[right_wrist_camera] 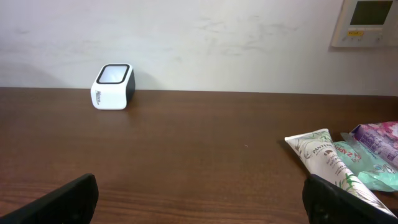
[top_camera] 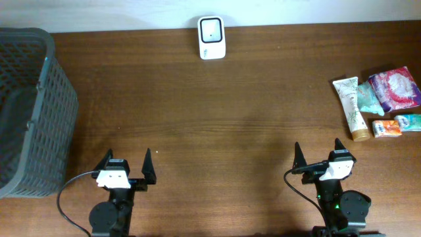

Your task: Scan the item barcode

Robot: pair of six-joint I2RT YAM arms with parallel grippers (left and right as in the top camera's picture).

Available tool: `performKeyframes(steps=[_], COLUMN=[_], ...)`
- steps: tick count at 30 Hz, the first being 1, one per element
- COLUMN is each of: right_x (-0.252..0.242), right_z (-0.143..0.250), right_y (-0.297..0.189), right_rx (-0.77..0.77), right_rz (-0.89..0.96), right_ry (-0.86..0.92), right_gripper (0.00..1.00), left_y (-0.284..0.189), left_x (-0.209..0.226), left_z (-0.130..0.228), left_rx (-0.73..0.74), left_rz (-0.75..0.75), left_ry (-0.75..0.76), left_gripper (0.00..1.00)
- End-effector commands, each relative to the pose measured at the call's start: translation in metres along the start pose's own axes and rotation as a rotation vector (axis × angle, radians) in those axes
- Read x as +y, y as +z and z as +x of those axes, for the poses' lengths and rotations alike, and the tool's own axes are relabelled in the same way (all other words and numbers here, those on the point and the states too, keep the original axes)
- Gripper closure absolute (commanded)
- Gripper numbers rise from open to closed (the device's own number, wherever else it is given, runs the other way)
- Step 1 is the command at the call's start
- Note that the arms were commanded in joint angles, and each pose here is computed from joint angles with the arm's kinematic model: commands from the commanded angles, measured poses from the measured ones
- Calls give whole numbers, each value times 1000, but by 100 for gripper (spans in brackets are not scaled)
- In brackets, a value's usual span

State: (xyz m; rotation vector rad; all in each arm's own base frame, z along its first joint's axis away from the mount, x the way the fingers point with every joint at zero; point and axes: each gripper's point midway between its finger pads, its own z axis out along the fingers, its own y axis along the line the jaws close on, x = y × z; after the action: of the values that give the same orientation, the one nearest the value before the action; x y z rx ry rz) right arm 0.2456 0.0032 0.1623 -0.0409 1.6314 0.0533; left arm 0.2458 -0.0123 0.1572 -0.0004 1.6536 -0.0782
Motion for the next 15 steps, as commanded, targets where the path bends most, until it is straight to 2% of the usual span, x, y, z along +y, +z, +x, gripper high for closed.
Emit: performKeyframes(steps=[1,6,15], right_x=[1,1,1], right_z=[3,3,3], right_y=[0,0,0], right_rx=[3,3,3], right_rz=[-1,-1,-1], right_ry=[4,4,4], right_gripper=[1,1,1], left_y=[0,-2,-1], left_x=[5,26,20], left_z=[2,-1,0], left_rx=[0,-7,-2], left_rz=[-24,-129,-89], left_ry=[70,66,89], left_gripper=[1,1,1])
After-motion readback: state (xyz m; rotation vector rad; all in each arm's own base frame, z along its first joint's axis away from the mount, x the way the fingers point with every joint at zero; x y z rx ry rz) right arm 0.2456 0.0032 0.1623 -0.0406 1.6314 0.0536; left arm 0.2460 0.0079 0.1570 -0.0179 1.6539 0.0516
